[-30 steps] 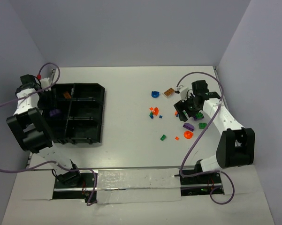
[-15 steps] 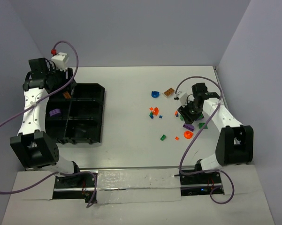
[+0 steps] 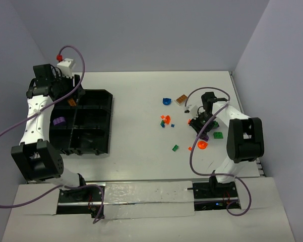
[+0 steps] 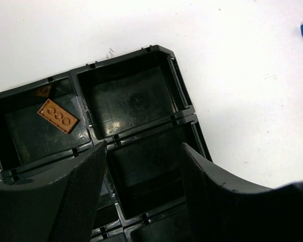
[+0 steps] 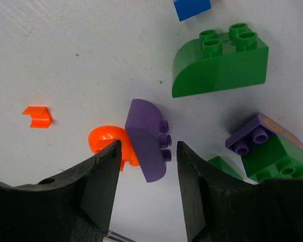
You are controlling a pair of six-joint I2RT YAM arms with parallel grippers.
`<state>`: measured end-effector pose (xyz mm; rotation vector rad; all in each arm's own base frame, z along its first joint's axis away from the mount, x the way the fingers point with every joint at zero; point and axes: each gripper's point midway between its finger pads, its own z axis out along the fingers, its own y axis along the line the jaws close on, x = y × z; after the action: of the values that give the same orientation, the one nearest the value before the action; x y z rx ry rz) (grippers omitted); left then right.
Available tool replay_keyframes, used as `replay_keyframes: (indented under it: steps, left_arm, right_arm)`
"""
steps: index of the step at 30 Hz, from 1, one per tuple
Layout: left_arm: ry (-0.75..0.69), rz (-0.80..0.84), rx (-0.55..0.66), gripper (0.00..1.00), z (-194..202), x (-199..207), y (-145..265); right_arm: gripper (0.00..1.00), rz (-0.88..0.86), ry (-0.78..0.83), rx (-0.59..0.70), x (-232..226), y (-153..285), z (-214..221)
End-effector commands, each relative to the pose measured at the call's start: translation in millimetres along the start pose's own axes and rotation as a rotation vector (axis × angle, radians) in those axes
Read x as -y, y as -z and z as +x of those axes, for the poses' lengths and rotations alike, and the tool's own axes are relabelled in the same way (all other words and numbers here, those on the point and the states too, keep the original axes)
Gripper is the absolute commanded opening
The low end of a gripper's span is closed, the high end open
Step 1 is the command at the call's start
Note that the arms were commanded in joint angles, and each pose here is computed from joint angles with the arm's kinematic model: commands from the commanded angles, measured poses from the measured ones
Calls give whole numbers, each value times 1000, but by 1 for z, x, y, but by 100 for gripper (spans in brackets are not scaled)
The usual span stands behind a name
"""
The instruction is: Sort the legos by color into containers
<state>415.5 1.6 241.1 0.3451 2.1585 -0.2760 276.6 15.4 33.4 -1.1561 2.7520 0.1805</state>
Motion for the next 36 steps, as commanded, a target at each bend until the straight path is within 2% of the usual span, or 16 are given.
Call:
replay_keyframes:
  steps: [1,9,11,14,15,17,18,19,20,21,22,24,26,29,36]
  left_arm:
    - [-7,57,81,66,-18,17,9]
    - [84,141,71,66,-9,32,1]
    - [106,165,70,65,-7,37,0]
    - [131,207,81,65,-10,46,2]
    - [151,217,86,65,-12,48,3]
    - [191,261,100,64,-14,58,4]
    - [217,271,109,64,-17,61,4]
    - [221,277,112,64,-17,64,3]
    - [213,289,112,64,-17,72,1]
    - [212,289,119,64,-18,73,1]
    - [197,299,127,64,-20,81,-2]
    - [184,331,131,65,-26,98,-6]
    - [176,360,140,65,-35,111,-10]
    - [175,410,155,67,-51,137,-17]
    - [199,572,156,69,-83,207,-41]
  right_arm:
    - [51,24,29,1,12,-8,-2]
    - [42,28,35,8,22,-14,-12]
    - [28,30,24,33,24,-9,-20]
    - [4,1,-20,165,23,18,-58]
    - [1,-11,-87,227,20,32,-74]
    - [0,-67,-207,442,16,79,-134]
    - [0,-92,-303,500,15,91,-152]
    - [0,-90,-278,566,18,104,-170]
    - [0,-142,-376,666,13,128,-200]
    - [0,-170,-456,666,10,130,-203]
    - [0,-206,-548,752,6,152,-230]
    - [0,-218,-582,854,-1,178,-265]
    - [0,-228,-680,900,-5,195,-284]
    - [0,-123,-862,877,-3,192,-302]
    - [0,-249,-936,920,-42,194,-344]
